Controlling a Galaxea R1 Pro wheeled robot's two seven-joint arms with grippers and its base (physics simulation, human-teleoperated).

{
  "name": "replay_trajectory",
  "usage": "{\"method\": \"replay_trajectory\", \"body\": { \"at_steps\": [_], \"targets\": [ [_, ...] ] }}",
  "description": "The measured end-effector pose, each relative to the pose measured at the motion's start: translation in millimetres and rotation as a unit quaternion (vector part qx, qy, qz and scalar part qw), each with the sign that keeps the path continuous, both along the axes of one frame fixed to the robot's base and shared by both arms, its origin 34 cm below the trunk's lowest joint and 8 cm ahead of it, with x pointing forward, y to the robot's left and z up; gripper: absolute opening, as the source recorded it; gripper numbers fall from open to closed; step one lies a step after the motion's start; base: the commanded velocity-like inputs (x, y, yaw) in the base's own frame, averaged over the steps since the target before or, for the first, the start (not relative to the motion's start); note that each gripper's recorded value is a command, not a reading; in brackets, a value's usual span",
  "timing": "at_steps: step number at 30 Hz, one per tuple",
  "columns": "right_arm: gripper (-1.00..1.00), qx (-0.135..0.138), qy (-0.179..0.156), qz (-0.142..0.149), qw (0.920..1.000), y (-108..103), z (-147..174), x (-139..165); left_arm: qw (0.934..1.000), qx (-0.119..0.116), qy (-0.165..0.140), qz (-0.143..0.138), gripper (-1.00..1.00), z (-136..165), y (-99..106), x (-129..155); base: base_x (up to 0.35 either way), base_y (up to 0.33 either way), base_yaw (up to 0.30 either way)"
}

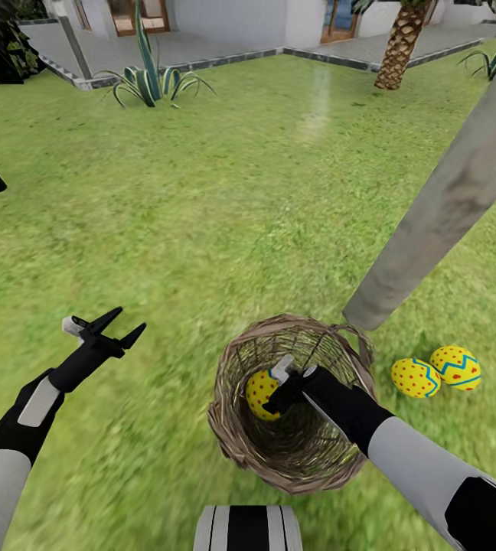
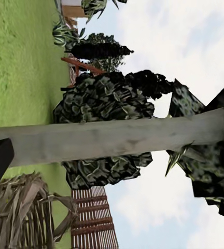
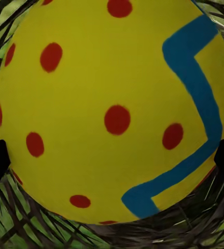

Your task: Take the three Easter eggs out of the wicker basket on the lawn in the garden, then place them on the lawn next to a single tree (choose any tree) so that all three eggs are next to the same tree and none are left in the basket.

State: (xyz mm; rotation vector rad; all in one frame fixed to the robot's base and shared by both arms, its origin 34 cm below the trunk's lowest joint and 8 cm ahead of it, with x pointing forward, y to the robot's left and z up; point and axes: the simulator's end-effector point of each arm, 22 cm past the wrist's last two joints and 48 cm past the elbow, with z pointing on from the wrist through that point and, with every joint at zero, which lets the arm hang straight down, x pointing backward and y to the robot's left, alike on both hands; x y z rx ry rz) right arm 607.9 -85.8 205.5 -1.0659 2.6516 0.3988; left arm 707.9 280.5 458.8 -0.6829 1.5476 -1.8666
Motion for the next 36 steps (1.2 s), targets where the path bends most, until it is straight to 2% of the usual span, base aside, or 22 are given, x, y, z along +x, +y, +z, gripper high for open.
{"method": "replay_trajectory", "body": {
  "at_steps": [6, 36],
  "targets": [
    [-1.0, -0.001, -0.011, 0.0, 0.9999, -1, 13, 7, 0.9999, 0.0, -0.01, 0.0, 1.0, 15, 0, 1, -0.256, 0.0, 0.0],
    [-1.0, 0.007, -0.079, -0.011, 0.9968, -4, 92, 46, 0.9976, 0.003, -0.069, -0.003, 1.0, 94, -2, 0, -0.016, 0.0, 0.0]
  ]
}}
